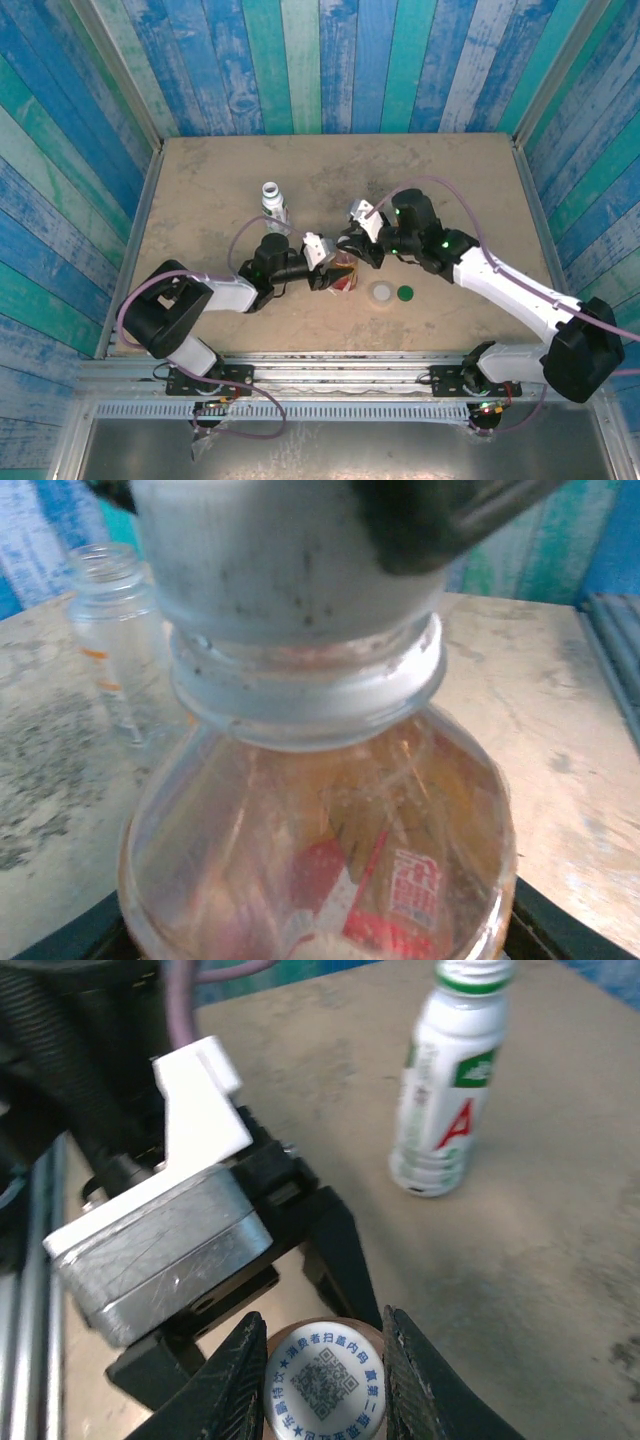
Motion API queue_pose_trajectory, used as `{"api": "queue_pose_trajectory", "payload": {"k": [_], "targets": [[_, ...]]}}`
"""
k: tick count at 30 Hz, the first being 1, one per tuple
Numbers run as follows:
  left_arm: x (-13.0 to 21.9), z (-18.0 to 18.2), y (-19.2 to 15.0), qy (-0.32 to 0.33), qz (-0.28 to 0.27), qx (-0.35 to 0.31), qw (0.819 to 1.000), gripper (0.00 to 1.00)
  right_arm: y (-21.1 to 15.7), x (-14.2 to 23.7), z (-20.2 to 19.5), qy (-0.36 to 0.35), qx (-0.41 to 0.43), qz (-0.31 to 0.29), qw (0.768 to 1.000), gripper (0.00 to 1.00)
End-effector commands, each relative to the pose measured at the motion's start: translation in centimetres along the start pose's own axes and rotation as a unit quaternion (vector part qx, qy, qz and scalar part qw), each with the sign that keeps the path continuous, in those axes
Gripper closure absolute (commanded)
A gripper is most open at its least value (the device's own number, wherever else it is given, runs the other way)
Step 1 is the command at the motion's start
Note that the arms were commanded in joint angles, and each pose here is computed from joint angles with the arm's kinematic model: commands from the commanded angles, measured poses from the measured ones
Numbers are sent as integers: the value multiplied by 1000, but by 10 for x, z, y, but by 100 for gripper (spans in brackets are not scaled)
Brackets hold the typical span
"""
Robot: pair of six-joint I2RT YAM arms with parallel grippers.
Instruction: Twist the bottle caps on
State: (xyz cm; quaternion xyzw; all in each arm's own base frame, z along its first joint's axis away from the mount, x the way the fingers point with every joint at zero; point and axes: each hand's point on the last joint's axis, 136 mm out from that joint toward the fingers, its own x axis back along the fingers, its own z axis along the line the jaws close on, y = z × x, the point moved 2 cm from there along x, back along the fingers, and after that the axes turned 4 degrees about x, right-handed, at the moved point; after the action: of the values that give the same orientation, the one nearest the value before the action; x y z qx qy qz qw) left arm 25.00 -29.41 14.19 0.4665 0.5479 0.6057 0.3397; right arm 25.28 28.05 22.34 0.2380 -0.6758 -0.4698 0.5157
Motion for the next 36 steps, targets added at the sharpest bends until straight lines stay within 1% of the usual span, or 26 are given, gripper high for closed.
{"api": "queue_pose_trajectory", "payload": {"k": [1,5,9,11,13,15,16,18,19,20,21,22,23,25,26,27,29,32,36], "targets": [[6,38,53,107,-60,-4,992,39,-25,-2,-27,-129,-91,19,987,78],[12,60,55,178,-54,7,982,39,-31,-3,-35,-222,-122,26,967,79],[13,75,56,222,-51,13,974,39,-34,-2,-36,-294,-186,24,937,80],[12,78,57,228,-51,16,972,39,-32,-1,-34,-326,-205,21,923,80],[11,78,56,226,-52,18,973,39,-30,-3,-33,-331,-207,20,921,78],[11,76,53,222,-49,18,974,39,-25,-1,-35,-335,-192,17,922,76],[12,75,52,220,-47,15,974,39,-20,1,-35,-331,-180,11,926,73],[14,71,50,213,-42,6,976,39,-9,2,-33,-294,-149,-6,944,68],[15,69,49,209,-39,0,977,38,-3,2,-28,-259,-134,-17,956,62],[14,65,46,199,-32,-6,979,38,4,7,-27,-241,-123,-27,962,57],[14,62,46,191,-28,-15,981,38,9,10,-24,-223,-109,-34,968,54],[14,58,44,182,-26,-21,983,38,14,13,-20,-197,-90,-40,975,48],[15,55,43,175,-26,-28,984,38,18,17,-16,-177,-70,-46,981,41],[15,48,40,156,-22,-40,987,38,25,26,-9,-148,-47,-62,986,34],[14,42,38,136,-18,-51,989,38,27,31,-5,-128,-37,-70,989,31],[13,35,36,115,-16,-63,991,38,28,35,-1,-111,-27,-76,991,31],[12,14,32,51,-14,-88,995,38,25,43,12,-66,18,-76,995,30],[12,-9,30,-24,-18,-112,993,38,14,53,25,-26,80,-46,995,32],[11,-23,32,-73,-22,-120,990,38,5,60,32,1,122,-1,992,30]]}}
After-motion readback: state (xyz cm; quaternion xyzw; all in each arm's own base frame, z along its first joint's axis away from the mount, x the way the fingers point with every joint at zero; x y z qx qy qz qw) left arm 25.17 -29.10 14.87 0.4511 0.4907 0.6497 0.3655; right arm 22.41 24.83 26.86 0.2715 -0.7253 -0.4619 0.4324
